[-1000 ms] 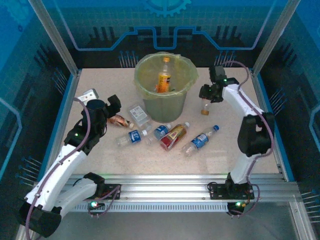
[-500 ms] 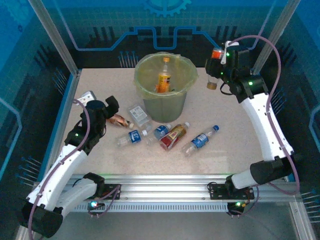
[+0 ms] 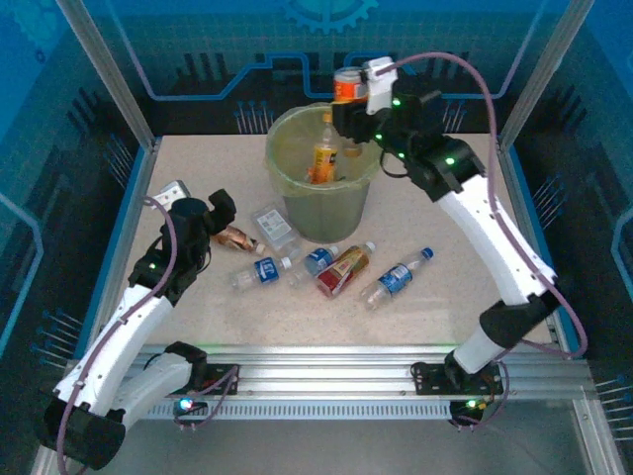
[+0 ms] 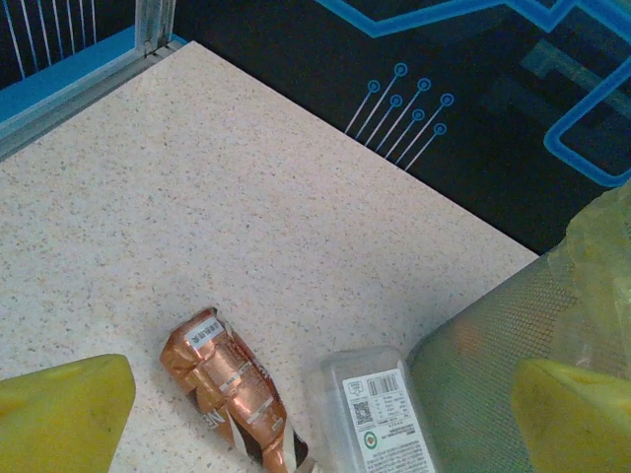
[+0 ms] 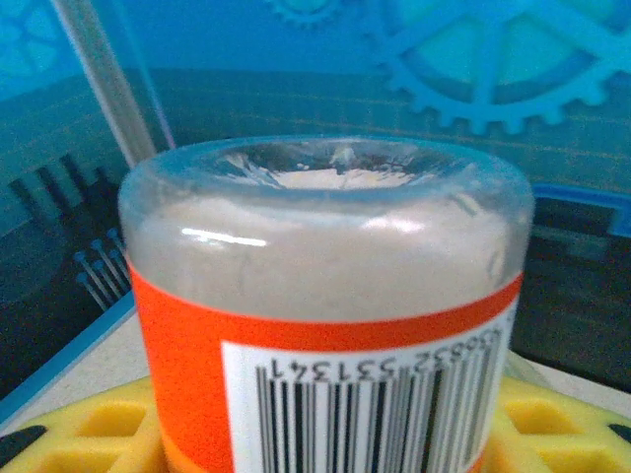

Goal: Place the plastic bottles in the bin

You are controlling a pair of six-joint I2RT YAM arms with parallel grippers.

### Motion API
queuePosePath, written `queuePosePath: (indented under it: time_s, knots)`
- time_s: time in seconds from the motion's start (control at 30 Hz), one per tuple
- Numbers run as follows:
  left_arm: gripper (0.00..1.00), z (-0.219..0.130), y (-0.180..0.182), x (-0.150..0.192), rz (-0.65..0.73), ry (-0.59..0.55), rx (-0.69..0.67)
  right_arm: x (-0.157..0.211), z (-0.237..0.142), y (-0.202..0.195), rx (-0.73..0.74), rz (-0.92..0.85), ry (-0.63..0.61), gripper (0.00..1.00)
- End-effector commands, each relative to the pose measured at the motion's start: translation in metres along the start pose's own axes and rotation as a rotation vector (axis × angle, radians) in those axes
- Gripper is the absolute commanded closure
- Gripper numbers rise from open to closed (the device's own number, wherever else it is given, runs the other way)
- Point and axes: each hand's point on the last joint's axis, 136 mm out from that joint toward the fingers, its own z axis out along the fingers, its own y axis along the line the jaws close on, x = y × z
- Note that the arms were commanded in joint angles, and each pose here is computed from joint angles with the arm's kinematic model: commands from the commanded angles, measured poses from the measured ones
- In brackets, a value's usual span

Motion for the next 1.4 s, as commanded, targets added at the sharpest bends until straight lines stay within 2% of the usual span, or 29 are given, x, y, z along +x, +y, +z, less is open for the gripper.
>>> queuePosePath:
  time_s: [0.0, 0.33, 0.8, 1.1, 1.2, 1.37]
  knots:
    - [0.01, 0.003, 0.0, 0.004, -0.036, 0.012, 0.015, -0.011, 0.024, 0.029, -0.091, -0.045, -0.049, 0.55]
    - [0.01, 0.002, -0.004, 0.004, -0.05, 0.02, 0.034, 0.03, 0.093, 0.054, -0.164, -0.051, -0.023, 0.58]
    - [0.01, 0.003, -0.002, 0.004, -0.047, 0.016, 0.027, 0.097, 0.126, 0.053, -0.173, 0.011, 0.049, 0.51]
    - [0.01, 0.004, -0.001, 0.005, -0.044, 0.02, 0.022, 0.128, 0.136, 0.053, -0.17, 0.072, 0.108, 0.41]
    - [0.01, 0.004, -0.002, 0.005, -0.045, 0.019, 0.024, 0.136, 0.138, 0.052, -0.166, 0.088, 0.119, 0.35]
    - [0.01, 0.004, -0.002, 0.005, -0.042, 0.02, 0.023, 0.14, 0.137, 0.052, -0.163, 0.098, 0.132, 0.19]
